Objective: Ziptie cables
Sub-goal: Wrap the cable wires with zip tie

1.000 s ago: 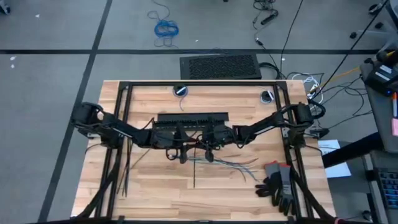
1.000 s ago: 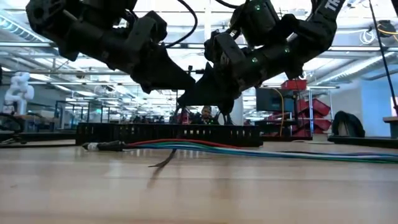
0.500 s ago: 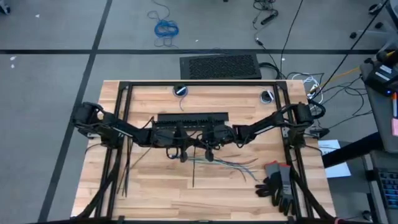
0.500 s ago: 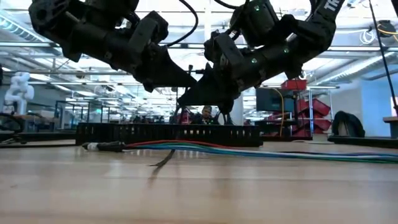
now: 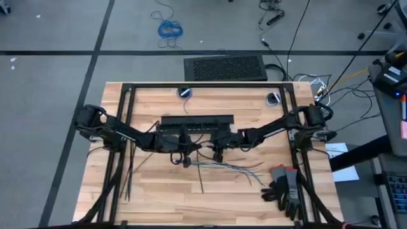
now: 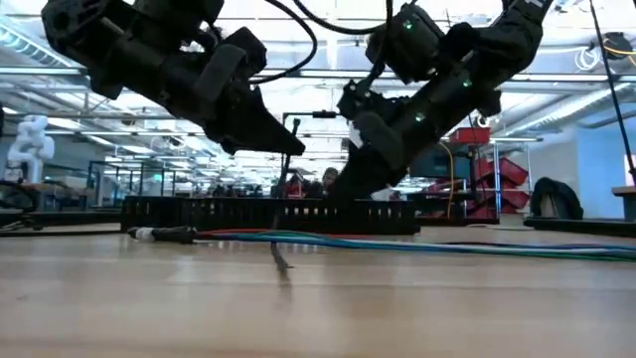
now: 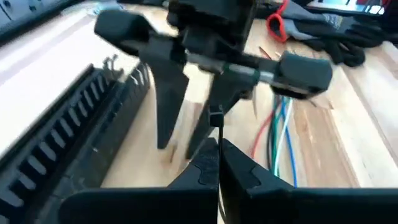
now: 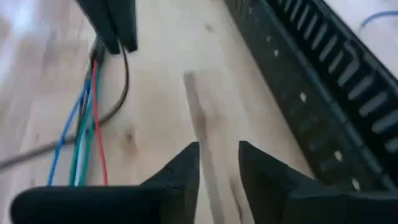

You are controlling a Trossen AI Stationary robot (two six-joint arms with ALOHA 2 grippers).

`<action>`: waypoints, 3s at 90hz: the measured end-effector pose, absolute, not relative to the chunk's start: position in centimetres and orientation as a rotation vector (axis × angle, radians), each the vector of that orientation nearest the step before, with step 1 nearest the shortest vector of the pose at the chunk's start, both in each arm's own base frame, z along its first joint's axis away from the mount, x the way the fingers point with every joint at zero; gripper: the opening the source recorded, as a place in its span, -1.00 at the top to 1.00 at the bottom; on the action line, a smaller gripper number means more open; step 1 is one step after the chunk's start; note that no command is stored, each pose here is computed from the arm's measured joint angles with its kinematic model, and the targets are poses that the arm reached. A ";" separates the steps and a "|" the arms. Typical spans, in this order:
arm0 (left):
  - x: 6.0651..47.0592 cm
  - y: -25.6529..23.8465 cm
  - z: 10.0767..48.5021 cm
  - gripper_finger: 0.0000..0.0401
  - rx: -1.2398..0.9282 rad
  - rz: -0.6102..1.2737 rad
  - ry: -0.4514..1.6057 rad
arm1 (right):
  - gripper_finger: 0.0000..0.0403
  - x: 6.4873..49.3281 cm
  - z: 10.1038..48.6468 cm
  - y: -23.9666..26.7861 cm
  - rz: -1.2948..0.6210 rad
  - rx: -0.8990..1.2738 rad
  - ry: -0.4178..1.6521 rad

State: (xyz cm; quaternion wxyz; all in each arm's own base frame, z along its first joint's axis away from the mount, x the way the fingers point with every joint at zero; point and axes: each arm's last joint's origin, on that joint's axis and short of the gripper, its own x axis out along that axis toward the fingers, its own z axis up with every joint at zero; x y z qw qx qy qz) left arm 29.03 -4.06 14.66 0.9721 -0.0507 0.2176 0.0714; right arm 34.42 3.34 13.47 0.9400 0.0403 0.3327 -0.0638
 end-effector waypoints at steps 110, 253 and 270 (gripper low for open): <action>27.8 -8.7 14.5 1.00 -0.232 0.430 0.292 | 0.50 31.5 13.3 16.7 0.157 0.147 0.581; 34.3 -11.9 13.7 1.00 -0.340 0.223 0.144 | 0.50 30.5 7.4 20.5 0.089 -0.119 0.581; 34.8 -11.4 13.8 1.00 -0.389 0.210 0.140 | 0.50 30.1 7.2 20.6 0.016 -0.102 0.595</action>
